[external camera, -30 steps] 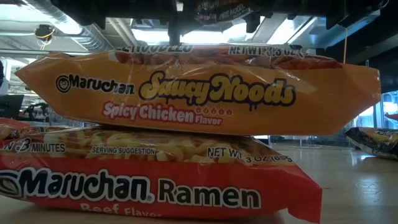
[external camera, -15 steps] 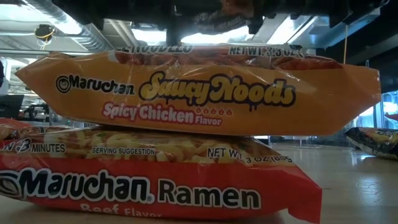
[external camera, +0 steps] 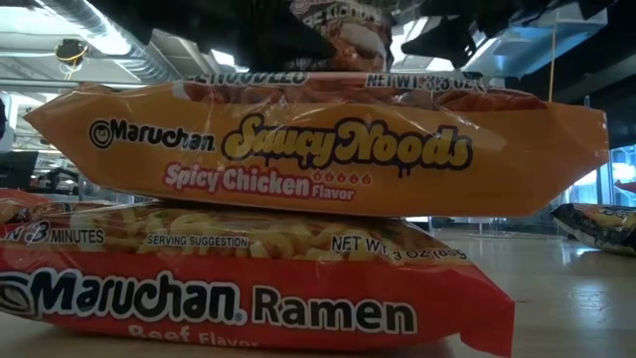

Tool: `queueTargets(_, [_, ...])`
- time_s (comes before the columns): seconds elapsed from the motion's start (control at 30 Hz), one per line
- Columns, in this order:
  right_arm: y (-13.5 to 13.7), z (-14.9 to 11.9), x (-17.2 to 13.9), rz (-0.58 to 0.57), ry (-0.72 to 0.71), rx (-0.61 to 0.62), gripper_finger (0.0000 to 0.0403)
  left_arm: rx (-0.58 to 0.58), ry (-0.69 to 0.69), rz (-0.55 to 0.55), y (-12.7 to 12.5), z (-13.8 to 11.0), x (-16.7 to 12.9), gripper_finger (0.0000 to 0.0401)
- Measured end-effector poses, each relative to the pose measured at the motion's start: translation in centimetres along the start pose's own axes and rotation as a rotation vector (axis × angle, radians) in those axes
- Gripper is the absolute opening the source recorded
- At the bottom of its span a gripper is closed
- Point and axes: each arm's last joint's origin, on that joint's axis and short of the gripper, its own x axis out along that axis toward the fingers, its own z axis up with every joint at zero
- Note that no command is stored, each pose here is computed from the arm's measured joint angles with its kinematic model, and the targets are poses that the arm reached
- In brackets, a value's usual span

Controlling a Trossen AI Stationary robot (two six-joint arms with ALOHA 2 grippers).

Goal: Sort Maruchan noodles
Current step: Put the black noodle pack into the right transparent bin

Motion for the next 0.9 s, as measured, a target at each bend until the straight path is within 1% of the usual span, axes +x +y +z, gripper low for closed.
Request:
queueTargets(0.13, [0.0, -0.2, 0.8, -0.013, 0.004, 0.008, 0.0301, 0.032, 0.072, 0.001, -0.2, -0.8, -0.1, 0.0164])
queueTargets(0.2, [0.2, -0.1, 1.2, 0.034, -0.024, 0.007, 0.0297, 0.056, 0.123, 0.000, -0.4, -1.5, -0.1, 0.0164])
queueTargets(0.27, [0.5, 0.7, 1.6, 0.082, -0.047, 0.004, 0.0295, 0.069, 0.168, -0.004, -0.6, -2.4, 0.1, 0.0164])
queueTargets(0.33, [0.7, 2.0, 2.1, 0.078, -0.054, -0.006, 0.0294, 0.077, 0.185, -0.011, -0.9, -2.9, 0.3, 0.0163])
queueTargets(0.4, [0.8, 3.2, 2.8, 0.052, -0.029, -0.025, 0.0294, 0.081, 0.191, -0.014, -1.0, -3.2, 0.5, 0.0163])
queueTargets(0.53, [0.6, 5.7, 5.1, 0.021, 0.091, -0.036, 0.0293, 0.088, 0.207, 0.024, -0.9, -3.9, 0.9, 0.0163])
queueTargets(0.63, [-0.1, 7.1, 6.9, -0.003, 0.235, -0.010, 0.0293, 0.089, 0.198, 0.034, -0.9, -3.8, 0.9, 0.0163])
queueTargets(0.73, [-0.8, 7.7, 8.7, -0.026, 0.381, 0.002, 0.0293, 0.088, 0.193, 0.034, -0.9, -3.8, 1.0, 0.0163])
queueTargets(0.8, [-1.2, 7.8, 9.7, -0.020, 0.463, 0.013, 0.0293, 0.087, 0.190, 0.037, -0.9, -3.7, 1.0, 0.0163])
queueTargets(0.9, [-1.5, 7.4, 11.0, 0.026, 0.541, 0.040, 0.0293, 0.088, 0.190, 0.040, -0.9, -3.7, 1.0, 0.0164])
